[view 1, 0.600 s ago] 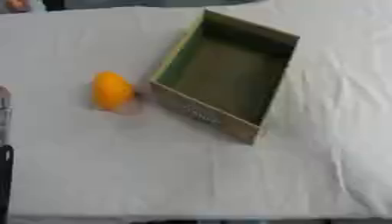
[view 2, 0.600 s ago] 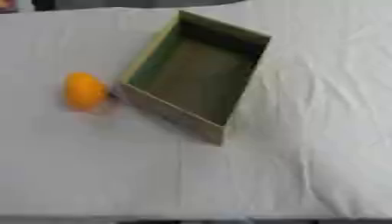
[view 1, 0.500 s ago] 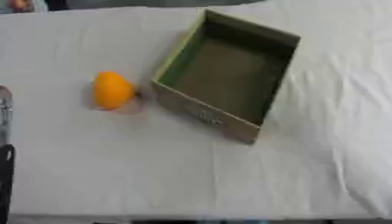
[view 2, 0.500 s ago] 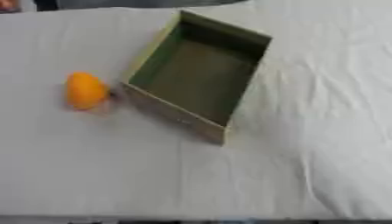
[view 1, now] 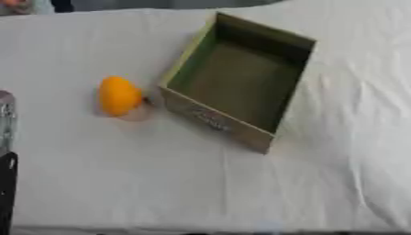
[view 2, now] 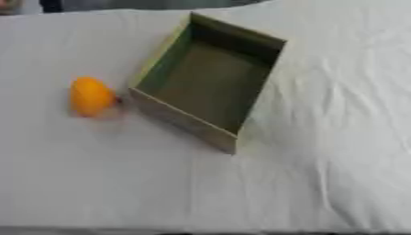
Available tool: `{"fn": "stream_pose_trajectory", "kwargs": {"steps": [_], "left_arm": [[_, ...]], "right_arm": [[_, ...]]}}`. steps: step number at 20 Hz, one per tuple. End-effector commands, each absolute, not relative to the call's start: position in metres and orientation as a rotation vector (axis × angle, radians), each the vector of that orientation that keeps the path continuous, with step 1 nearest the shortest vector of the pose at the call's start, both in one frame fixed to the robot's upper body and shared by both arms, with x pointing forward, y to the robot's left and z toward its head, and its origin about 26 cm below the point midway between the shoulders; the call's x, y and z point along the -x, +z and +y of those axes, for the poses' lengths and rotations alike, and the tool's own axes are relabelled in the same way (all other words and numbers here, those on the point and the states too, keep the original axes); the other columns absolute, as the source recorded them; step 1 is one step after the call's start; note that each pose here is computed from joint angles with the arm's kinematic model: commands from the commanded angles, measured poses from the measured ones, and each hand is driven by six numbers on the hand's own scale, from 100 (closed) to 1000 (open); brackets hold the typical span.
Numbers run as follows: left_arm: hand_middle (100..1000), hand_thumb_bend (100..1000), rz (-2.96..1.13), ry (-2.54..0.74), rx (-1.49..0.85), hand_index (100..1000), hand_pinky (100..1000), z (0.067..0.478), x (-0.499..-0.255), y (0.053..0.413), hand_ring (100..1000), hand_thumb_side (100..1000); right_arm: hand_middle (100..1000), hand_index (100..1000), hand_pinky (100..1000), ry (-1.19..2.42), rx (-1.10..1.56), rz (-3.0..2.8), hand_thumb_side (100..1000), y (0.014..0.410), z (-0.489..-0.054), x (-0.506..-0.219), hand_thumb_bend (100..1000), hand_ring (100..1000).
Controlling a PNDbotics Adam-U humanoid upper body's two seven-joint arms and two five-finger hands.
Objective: Pick up objects on the table and place them in the box.
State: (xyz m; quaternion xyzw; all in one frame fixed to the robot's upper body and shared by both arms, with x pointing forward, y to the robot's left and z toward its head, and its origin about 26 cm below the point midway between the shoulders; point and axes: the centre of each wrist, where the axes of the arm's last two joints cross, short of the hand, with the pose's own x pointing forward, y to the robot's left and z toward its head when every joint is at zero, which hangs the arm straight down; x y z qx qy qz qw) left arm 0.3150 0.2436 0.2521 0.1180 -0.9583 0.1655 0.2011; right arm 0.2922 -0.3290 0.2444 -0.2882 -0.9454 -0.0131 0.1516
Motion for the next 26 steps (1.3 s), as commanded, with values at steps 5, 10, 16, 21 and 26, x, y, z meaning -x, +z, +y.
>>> {"fn": "stream_pose_trajectory", "kwargs": {"steps": [5, 10, 16, 21, 26], "left_arm": [[569, 136, -2.605, 0.244, -0.562, 846, 647, 0.252, -0.310, 0.266, 601, 933], [576, 178, -2.478, -0.151, -0.916, 847, 657, 0.253, -0.312, 0.285, 607, 916], [614, 261, -2.298, -0.574, -1.237, 826, 698, 0.248, -0.316, 0.311, 654, 894], [701, 276, -2.105, -0.945, -1.316, 913, 775, 0.240, -0.325, 0.321, 743, 911], [709, 551, -1.944, -1.208, -1.320, 892, 793, 0.228, -0.337, 0.331, 765, 994]], "right_arm": [[808, 891, 764, -0.008, 0.851, -2.738, 586, 0.253, -0.330, -0.289, 100, 833], [808, 891, 764, 0.000, 0.850, -2.734, 587, 0.252, -0.330, -0.289, 100, 833], [808, 892, 764, 0.009, 0.847, -2.732, 588, 0.252, -0.329, -0.289, 100, 833], [808, 892, 764, 0.019, 0.844, -2.732, 590, 0.252, -0.329, -0.289, 100, 833], [808, 892, 764, 0.029, 0.837, -2.730, 591, 0.252, -0.328, -0.289, 100, 833]]}}
